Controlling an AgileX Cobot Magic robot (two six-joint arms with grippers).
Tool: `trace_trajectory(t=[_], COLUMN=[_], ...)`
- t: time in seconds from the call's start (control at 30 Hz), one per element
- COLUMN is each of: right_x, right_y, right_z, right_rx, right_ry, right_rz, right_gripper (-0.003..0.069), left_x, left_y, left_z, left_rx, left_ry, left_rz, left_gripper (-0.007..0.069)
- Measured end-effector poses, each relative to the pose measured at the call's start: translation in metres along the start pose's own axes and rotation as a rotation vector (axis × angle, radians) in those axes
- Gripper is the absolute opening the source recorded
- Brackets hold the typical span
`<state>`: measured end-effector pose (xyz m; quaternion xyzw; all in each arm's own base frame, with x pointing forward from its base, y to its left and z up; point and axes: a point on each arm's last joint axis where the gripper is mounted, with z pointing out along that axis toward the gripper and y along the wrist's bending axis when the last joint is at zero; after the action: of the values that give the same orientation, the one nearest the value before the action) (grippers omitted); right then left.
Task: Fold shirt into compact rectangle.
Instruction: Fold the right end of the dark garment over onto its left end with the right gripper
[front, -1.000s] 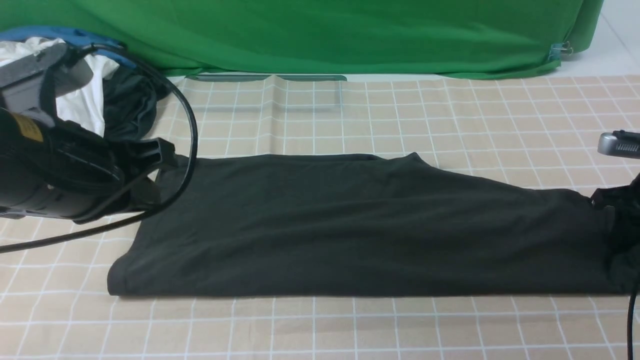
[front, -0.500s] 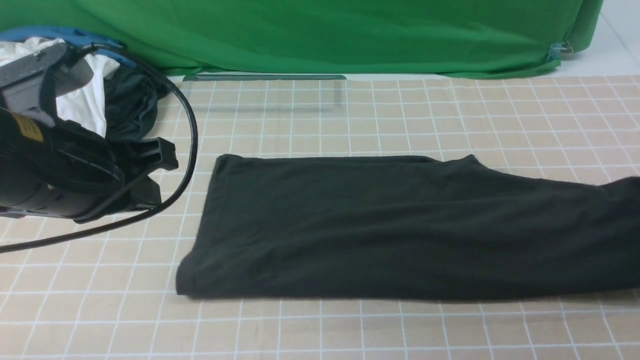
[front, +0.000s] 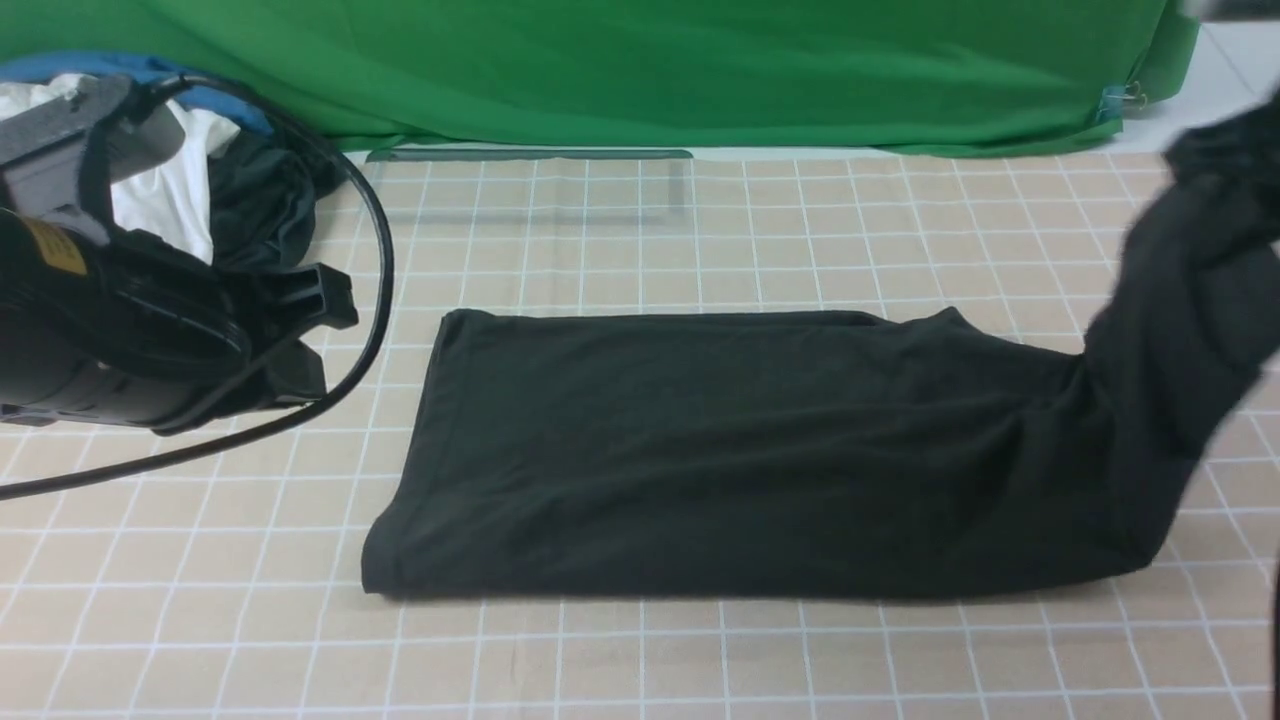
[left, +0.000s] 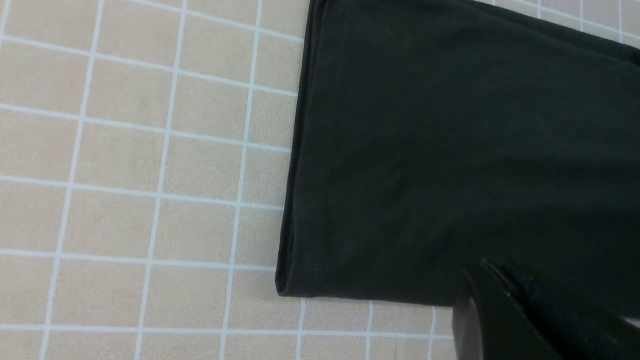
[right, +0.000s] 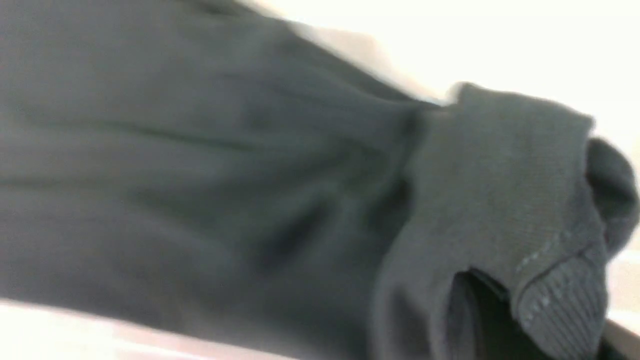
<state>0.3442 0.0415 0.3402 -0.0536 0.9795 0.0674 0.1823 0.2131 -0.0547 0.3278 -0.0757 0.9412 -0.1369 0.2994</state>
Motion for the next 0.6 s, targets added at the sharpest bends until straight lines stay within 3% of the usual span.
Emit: trace_trajectory(t=[0.37, 0.6], right_x=[-0.011, -0.015], right_y=[0.158, 0.215], right_z=[0.004, 0.036], right_rx=[-0.342, -0.463], right_ry=[-0.166, -0.149], right_rz=[-0.15, -0.176], right_gripper=[0.0093, 0.0093], left_x=[0.0, 0.001], left_y=[-0.006, -0.006], left_z=[0.0, 0.0], left_rx=[0.069, 0.071], left_ry=[-0.001, 0.002], left_rz=[-0.004, 0.0], left_gripper=[0.0013, 0.0013])
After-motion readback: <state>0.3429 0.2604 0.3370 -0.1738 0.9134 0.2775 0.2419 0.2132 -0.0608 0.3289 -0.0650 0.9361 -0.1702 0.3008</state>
